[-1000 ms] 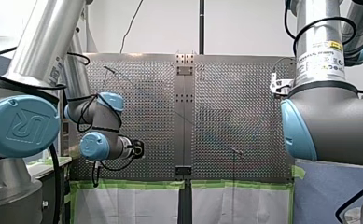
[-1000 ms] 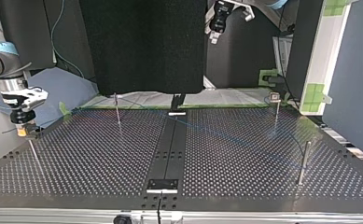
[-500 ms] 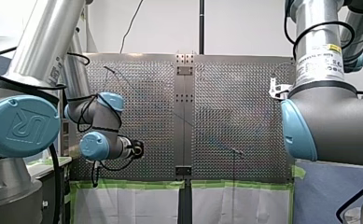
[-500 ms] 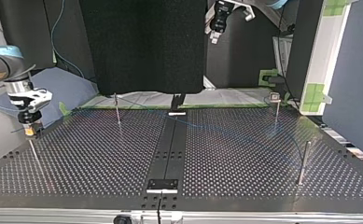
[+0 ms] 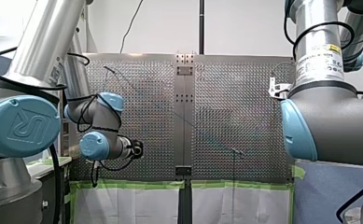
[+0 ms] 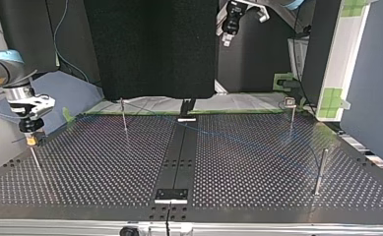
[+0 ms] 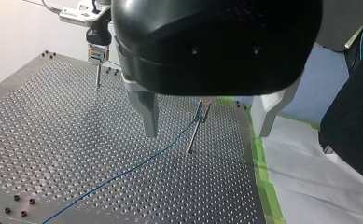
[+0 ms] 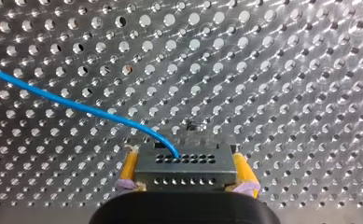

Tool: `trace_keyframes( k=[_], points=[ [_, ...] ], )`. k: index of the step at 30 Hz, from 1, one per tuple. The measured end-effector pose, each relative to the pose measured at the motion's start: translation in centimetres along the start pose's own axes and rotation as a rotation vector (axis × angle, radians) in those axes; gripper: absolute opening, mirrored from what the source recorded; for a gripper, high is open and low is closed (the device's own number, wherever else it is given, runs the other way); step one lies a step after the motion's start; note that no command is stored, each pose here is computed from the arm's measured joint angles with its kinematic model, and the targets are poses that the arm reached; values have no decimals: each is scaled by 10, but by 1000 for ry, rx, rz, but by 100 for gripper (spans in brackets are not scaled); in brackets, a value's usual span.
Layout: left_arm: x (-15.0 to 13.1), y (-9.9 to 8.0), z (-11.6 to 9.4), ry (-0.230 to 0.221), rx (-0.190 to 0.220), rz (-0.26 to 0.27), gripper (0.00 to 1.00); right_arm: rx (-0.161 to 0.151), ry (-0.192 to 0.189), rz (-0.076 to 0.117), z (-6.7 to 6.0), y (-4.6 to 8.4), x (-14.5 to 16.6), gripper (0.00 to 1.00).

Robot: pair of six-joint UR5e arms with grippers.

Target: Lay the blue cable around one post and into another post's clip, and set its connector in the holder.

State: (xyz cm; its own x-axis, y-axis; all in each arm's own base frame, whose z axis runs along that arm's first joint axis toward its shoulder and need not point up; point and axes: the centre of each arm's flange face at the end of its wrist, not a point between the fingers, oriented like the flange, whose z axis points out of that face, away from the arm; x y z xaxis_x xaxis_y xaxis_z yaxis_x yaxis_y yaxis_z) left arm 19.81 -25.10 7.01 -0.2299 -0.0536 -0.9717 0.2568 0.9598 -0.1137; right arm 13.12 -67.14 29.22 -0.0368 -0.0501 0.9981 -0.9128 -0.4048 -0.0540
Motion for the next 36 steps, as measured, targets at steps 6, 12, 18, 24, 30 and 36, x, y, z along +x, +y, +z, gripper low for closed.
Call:
trace_keyframes(
  k=[6, 12, 18, 24, 30, 36],
  points=[
    [0, 0, 0, 0, 0, 0, 100, 19, 19, -6, 2, 0, 2, 0],
    [0, 0, 0, -1, -1, 0, 100, 19, 24, -8, 2, 2, 2, 0],
    [0, 0, 0, -1, -1, 0, 100, 18, 23, -7, 2, 3, 2, 0],
    [0, 0, 0, -1, -1, 0, 100, 18, 17, -7, 2, 2, 0, 0],
    [0, 0, 0, -1, -1, 0, 100, 17, 22, -11, 2, 4, 1, 0],
    [0, 0, 0, -1, -1, 0, 100, 17, 32, -21, 3, 4, 0, 0]
  ],
)
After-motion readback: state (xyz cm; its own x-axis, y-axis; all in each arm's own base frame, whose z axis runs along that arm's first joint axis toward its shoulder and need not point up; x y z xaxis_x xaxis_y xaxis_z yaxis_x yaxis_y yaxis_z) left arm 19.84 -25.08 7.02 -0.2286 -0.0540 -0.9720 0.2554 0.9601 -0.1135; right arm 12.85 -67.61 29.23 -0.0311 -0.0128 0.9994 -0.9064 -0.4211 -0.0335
